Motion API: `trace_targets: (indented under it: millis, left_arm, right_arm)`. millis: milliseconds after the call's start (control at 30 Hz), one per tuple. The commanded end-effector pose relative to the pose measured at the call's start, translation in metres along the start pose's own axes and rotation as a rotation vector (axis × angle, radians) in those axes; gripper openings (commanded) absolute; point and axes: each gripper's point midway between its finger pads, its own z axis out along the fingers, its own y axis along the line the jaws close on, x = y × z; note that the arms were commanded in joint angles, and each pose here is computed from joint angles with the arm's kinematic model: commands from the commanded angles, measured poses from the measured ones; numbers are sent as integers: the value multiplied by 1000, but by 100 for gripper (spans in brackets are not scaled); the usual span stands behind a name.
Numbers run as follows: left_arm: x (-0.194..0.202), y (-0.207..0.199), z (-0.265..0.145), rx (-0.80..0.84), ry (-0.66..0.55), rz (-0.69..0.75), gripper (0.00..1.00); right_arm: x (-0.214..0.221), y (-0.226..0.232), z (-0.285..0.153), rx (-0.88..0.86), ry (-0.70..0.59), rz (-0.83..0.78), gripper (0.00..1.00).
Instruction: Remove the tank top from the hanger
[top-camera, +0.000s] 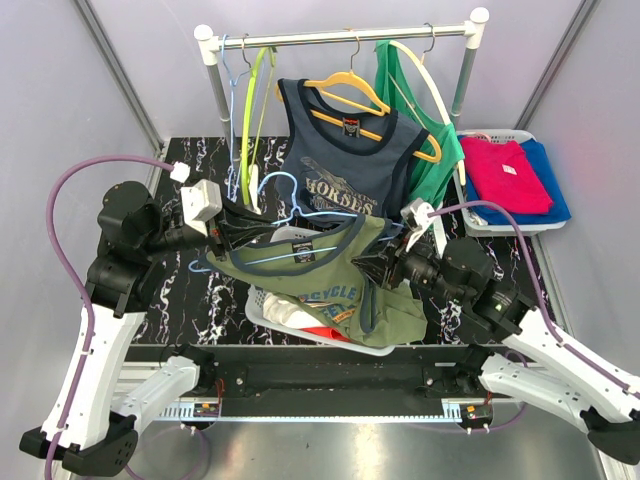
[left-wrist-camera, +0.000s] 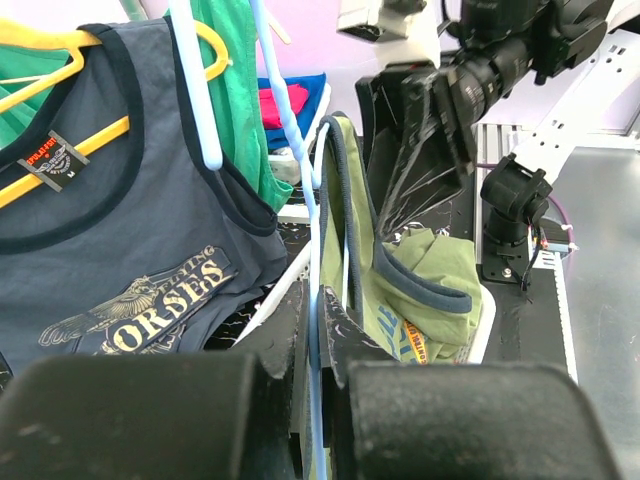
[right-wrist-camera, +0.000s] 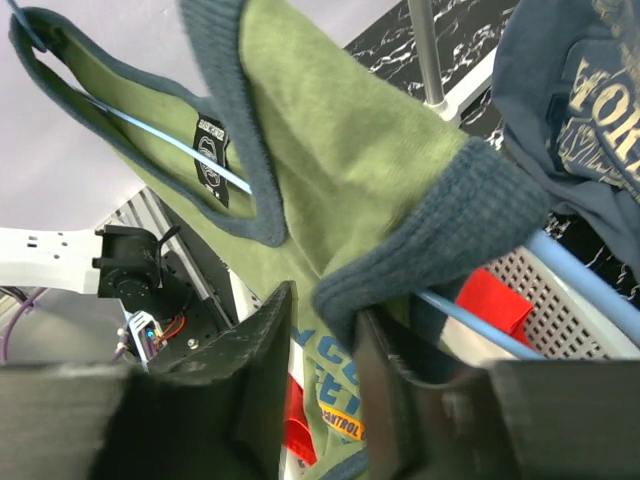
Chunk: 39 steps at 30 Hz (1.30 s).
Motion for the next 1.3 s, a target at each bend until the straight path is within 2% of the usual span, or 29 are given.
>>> trace_targets:
  millis: [0, 67, 167, 433, 567, 767, 867, 1267]
  left_arm:
    - [-28, -5, -4, 7, -66, 94, 4]
    - [-29, -5, -4, 6, -67, 97, 4]
    - [-28, -5, -4, 8, -66, 94, 4]
    - [-28, -6, -5, 5, -68, 98, 3]
    - [-25, -6, -5, 5, -66, 94, 4]
    - [-27, -8, -6, 12, -71, 99, 3]
    - [-27, -11, -7, 23, -72, 98, 3]
    - [-32, -18, -12, 19, -84, 111, 2]
  right_arm:
    - [-19, 13, 1, -56, -64, -7, 32]
    - [-22, 13, -1, -52, -74, -12, 22]
    - [-26, 10, -8, -26, -92, -18, 0]
    - [-28, -5, -41, 70, -139, -21, 0]
    - [-34, -28, -66, 207, -213, 18, 0]
    - [-48, -74, -118, 476, -399, 86, 0]
    - [-52, -83, -133, 534, -438, 89, 0]
    - [-19, -93, -108, 593, -231, 78, 0]
